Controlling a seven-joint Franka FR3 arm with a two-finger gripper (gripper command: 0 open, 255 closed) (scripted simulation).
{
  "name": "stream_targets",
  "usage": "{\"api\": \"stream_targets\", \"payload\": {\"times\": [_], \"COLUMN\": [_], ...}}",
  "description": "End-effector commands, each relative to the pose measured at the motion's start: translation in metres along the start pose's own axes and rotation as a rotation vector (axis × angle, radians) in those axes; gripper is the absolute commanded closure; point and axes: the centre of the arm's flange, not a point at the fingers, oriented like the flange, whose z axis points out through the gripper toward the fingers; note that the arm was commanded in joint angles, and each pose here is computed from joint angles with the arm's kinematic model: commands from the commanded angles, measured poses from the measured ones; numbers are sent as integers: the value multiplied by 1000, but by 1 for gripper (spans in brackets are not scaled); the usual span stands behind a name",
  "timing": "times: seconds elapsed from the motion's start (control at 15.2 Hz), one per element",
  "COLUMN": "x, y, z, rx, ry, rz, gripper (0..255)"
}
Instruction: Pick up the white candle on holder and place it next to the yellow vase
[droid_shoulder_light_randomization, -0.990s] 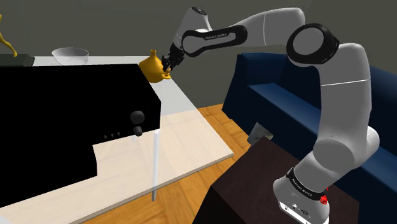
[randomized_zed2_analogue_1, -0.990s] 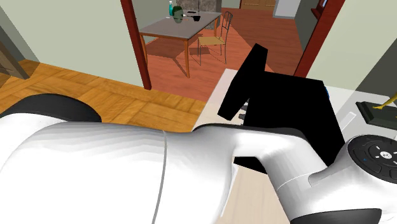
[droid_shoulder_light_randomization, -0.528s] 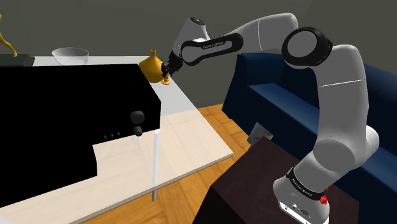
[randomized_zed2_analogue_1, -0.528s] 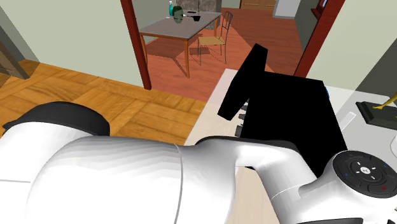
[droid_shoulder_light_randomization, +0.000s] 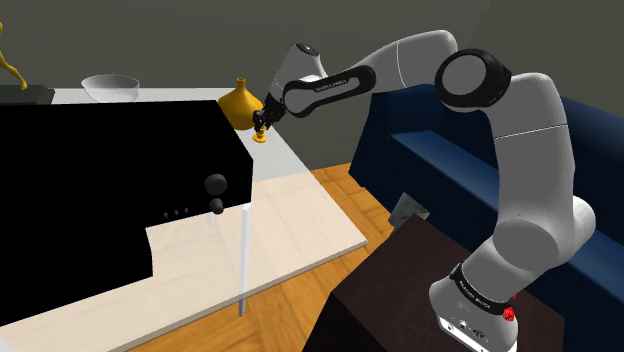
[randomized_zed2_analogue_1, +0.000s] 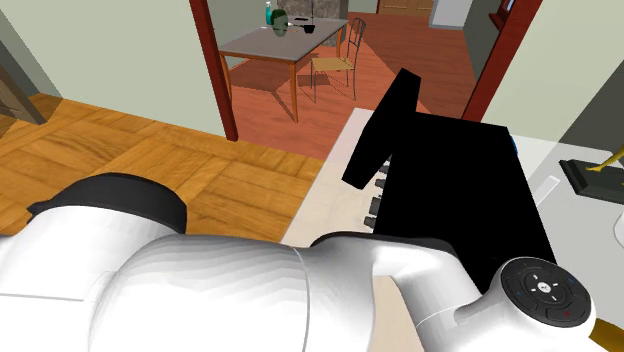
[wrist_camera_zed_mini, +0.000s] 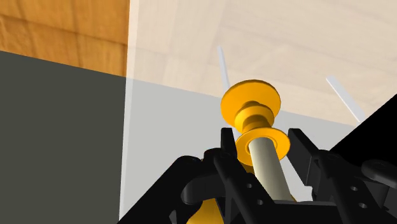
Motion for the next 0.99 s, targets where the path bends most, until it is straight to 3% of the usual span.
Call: {"api": "stream_targets", "payload": {"times": [0.0,0.4,0.46,0.79,0.92], "x": [-1,-1,-1,-1,-1], "y": [0,0,0,0,0], "z": [3,3,3,3,-24], "rx": [0,0,0,0,0], "ry": [1,1,1,1,1], "rz": [0,0,0,0,0], "gripper": [255,255,0,0,0]}}
